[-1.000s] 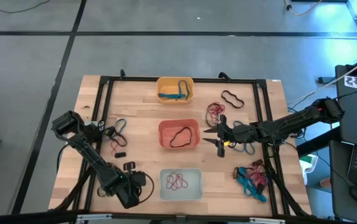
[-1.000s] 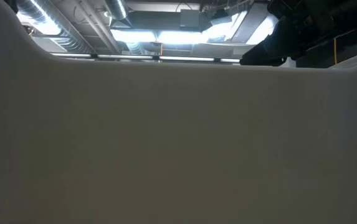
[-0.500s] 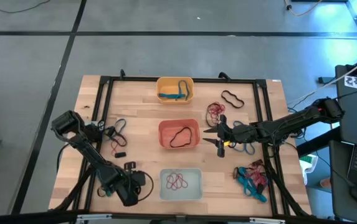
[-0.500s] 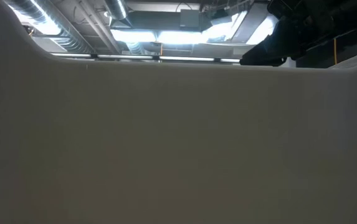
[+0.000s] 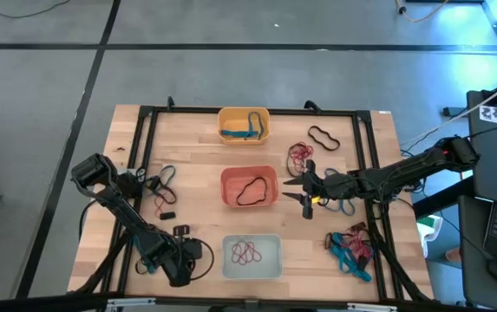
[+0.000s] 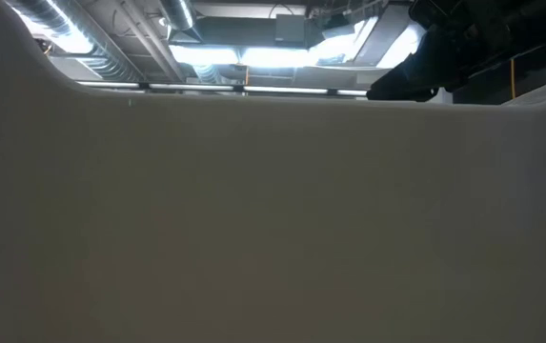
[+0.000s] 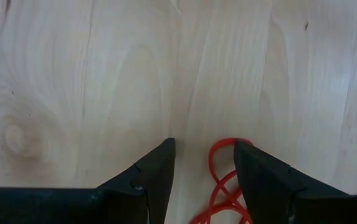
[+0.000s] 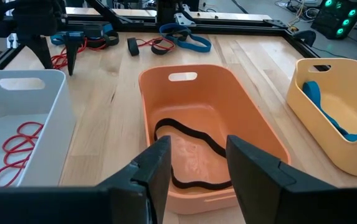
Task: Sort rubber bands into baskets
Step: Put the red rubber band in the white bin
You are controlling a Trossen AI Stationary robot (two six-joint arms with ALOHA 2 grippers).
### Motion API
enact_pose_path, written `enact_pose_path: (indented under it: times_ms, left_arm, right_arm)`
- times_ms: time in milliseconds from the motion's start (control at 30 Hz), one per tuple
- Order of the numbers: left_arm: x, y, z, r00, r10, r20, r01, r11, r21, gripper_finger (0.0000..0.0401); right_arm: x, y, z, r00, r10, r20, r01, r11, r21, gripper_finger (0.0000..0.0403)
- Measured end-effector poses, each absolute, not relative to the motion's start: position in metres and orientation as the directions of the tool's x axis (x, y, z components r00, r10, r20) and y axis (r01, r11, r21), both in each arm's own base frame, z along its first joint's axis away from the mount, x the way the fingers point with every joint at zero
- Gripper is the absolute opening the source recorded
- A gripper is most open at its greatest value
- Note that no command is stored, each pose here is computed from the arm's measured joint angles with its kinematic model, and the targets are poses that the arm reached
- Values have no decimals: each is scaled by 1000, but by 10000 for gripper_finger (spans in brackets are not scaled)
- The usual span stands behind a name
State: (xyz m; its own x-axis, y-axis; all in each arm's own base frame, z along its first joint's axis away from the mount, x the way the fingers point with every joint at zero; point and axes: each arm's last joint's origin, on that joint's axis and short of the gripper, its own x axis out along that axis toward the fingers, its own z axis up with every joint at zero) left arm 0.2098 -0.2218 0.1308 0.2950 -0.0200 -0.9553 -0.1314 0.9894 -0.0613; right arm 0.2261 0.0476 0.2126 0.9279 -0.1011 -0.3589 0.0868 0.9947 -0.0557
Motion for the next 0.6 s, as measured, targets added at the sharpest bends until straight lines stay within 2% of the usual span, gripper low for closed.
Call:
enact_pose_path:
  times_ms: [267, 600]
  left_arm:
    - [208, -221, 130, 267, -27, -963, -144, 987, -68, 157]
    - [209, -222, 130, 259, -57, -964, -114, 990, -89, 30]
  right_arm:
    - [226, 48, 213, 928, -101, -359, 87, 995, -56, 156]
    - [226, 48, 213, 928, -101, -359, 87, 995, -56, 156]
